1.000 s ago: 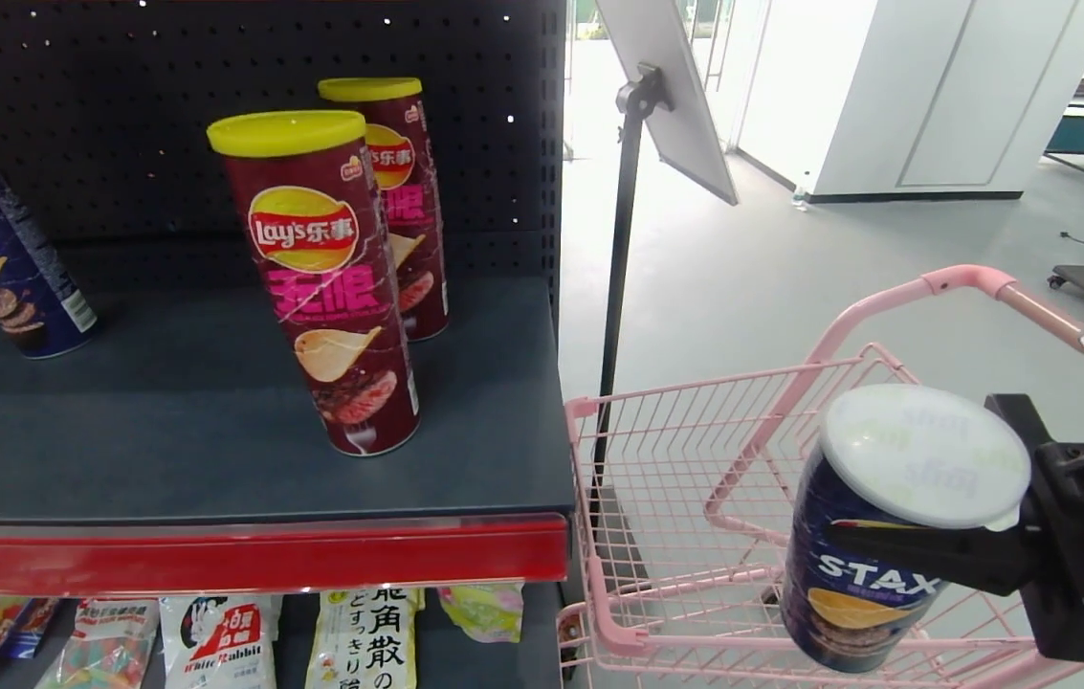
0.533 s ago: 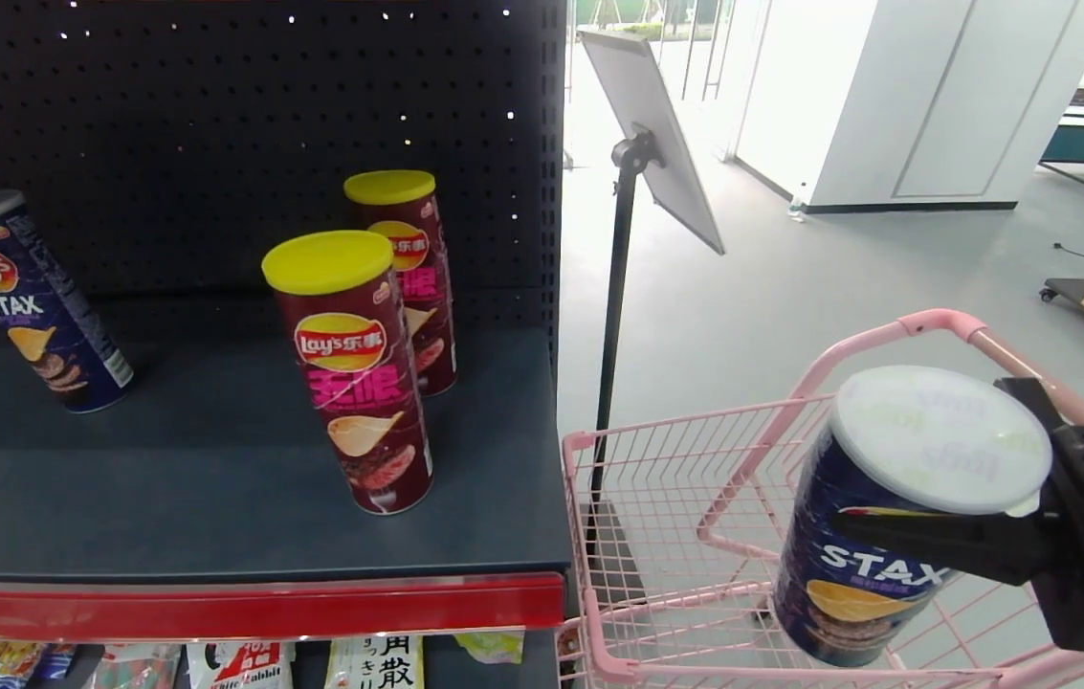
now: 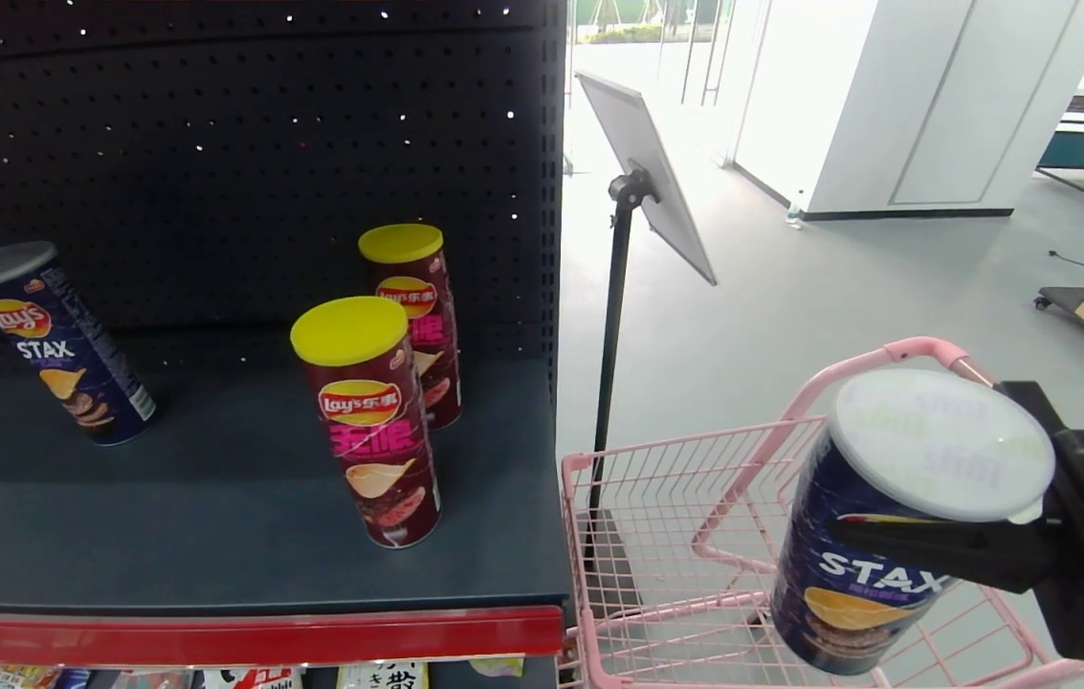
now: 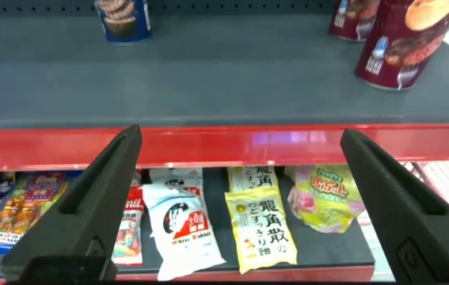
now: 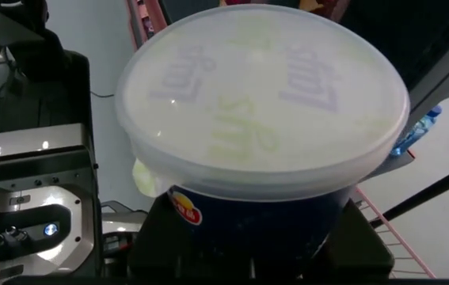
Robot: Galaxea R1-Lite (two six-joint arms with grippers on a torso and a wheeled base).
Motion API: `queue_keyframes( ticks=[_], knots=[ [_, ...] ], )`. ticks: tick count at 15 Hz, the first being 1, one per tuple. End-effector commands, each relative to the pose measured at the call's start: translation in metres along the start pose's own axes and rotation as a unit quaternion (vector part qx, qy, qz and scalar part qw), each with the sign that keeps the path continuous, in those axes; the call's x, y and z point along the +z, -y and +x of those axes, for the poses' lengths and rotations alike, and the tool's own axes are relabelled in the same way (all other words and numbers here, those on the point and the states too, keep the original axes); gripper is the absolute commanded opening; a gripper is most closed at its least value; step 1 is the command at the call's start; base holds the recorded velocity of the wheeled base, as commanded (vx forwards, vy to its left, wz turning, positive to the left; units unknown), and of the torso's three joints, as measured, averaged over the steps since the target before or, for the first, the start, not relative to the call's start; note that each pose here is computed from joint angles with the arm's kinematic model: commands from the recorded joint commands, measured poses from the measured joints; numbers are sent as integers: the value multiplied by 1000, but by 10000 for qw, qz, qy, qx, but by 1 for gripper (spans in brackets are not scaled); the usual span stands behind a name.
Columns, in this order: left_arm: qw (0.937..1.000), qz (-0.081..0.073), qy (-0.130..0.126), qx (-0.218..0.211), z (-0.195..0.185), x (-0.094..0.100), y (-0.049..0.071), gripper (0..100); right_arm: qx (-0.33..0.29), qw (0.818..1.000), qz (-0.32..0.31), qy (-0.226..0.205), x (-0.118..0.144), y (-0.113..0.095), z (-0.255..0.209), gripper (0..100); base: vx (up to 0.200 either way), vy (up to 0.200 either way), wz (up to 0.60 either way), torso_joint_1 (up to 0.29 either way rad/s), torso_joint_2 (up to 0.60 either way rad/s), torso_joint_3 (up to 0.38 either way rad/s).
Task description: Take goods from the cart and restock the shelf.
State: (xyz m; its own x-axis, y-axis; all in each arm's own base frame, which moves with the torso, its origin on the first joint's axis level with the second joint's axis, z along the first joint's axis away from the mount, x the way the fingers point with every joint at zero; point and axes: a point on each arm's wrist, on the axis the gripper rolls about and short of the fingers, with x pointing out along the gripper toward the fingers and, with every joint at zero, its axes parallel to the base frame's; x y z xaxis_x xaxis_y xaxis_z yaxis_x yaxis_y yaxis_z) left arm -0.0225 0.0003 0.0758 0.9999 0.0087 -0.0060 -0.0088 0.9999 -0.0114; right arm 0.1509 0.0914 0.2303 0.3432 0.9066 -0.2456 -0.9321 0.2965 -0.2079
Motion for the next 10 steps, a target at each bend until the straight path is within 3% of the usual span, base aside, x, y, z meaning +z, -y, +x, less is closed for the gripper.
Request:
queue_keyframes(
  ticks=[1,10],
  knots=[
    [10000,-4,-9,3,0,0,0,100,-6,10000,-44,48,2,-2,-2,0,0,0,0,36,-61,-46],
    [10000,-4,-9,3,0,0,0,100,-399,9988,125,257,10,-11,-24,0,0,0,0,0,0,0]
  ],
)
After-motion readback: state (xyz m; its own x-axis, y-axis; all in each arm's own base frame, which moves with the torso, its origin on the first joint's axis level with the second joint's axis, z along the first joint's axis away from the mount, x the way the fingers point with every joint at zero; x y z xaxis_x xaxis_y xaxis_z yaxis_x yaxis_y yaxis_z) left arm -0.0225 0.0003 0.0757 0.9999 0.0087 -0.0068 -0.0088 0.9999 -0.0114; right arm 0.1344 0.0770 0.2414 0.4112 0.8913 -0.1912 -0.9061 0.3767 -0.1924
